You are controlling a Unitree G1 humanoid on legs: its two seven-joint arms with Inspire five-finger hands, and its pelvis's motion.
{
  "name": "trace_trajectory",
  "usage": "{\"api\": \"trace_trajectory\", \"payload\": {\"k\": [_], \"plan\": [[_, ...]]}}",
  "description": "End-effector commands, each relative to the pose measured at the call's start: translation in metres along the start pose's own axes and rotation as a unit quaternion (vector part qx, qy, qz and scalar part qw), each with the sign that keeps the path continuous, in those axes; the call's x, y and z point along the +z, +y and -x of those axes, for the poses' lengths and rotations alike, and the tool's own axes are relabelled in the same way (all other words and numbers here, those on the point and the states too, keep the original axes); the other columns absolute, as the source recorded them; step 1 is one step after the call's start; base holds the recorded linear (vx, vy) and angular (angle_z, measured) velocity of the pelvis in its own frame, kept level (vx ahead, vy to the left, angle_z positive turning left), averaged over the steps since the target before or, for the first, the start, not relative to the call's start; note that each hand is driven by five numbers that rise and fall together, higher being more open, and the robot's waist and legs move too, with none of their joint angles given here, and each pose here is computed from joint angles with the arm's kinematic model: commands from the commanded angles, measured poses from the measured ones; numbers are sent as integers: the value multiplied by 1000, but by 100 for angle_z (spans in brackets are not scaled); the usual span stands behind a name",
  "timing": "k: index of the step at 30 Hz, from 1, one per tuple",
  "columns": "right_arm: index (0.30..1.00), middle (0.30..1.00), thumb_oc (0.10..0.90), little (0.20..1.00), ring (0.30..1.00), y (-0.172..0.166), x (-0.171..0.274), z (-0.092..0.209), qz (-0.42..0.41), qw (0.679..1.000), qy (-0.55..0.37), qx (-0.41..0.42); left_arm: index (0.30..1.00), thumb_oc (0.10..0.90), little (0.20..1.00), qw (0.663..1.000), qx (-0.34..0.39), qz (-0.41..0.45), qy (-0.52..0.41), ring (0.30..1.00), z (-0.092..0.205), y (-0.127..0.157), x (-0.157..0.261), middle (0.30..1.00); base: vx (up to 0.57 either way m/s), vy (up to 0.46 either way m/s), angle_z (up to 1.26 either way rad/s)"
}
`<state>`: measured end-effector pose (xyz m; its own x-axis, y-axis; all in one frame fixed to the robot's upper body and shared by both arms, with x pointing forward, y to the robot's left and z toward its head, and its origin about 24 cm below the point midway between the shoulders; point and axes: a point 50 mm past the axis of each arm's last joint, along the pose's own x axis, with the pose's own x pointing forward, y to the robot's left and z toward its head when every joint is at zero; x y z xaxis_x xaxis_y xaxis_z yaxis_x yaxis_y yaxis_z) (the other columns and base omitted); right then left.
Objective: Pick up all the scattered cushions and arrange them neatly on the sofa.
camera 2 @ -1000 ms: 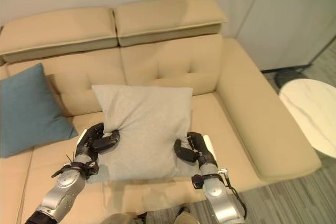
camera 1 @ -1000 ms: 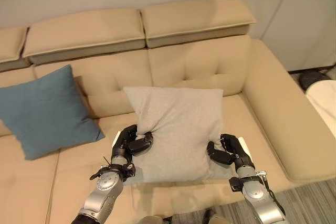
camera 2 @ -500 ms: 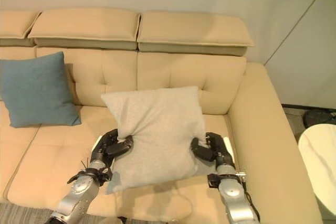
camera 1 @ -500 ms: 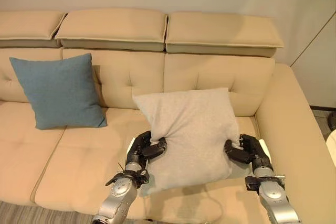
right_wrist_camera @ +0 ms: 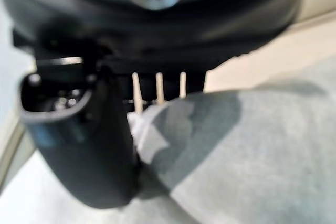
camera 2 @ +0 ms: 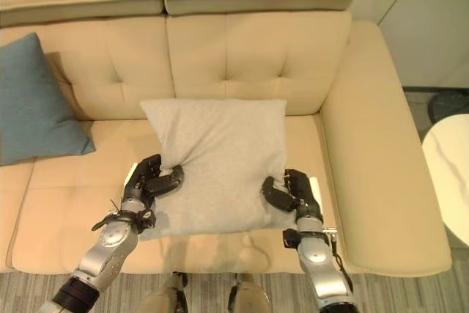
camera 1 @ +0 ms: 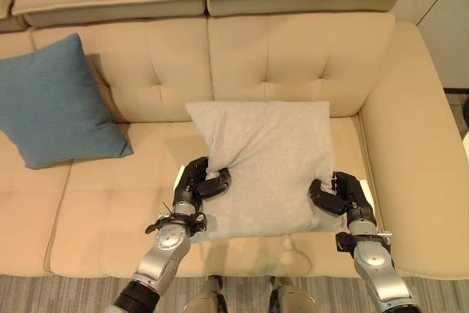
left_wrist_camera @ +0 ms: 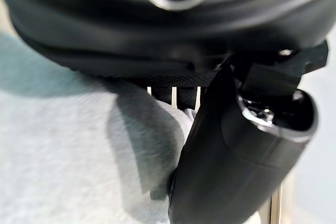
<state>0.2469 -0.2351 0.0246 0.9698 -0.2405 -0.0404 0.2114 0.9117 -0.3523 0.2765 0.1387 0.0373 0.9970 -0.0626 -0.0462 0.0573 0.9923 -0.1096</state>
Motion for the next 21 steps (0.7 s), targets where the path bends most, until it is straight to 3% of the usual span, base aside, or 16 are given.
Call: {"api": "trace_trajectory", "payload": {"k": [1,10,17,21], "plan": [[300,300,400,300,300,2,122,-23,-58,957,-284,-37,300,400,300,960,-106,13,-257,300,-22,-55,106,300,-85,80,-4],[300,300,400,300,300,26,216,-41,-30,893,-438,-100,300,400,300,910,-84,-28,-405,300,-41,-88,187,300,-61,49,-5],[300,300,400,300,300,6,294,-39,37,800,-566,-195,300,400,300,839,-51,-106,-531,300,-43,-106,260,300,-34,-1,3],[300,300,400,300,300,9,306,-52,60,806,-555,-195,300,400,300,844,-22,-150,-514,300,-60,-103,272,300,-29,-8,11]]}}
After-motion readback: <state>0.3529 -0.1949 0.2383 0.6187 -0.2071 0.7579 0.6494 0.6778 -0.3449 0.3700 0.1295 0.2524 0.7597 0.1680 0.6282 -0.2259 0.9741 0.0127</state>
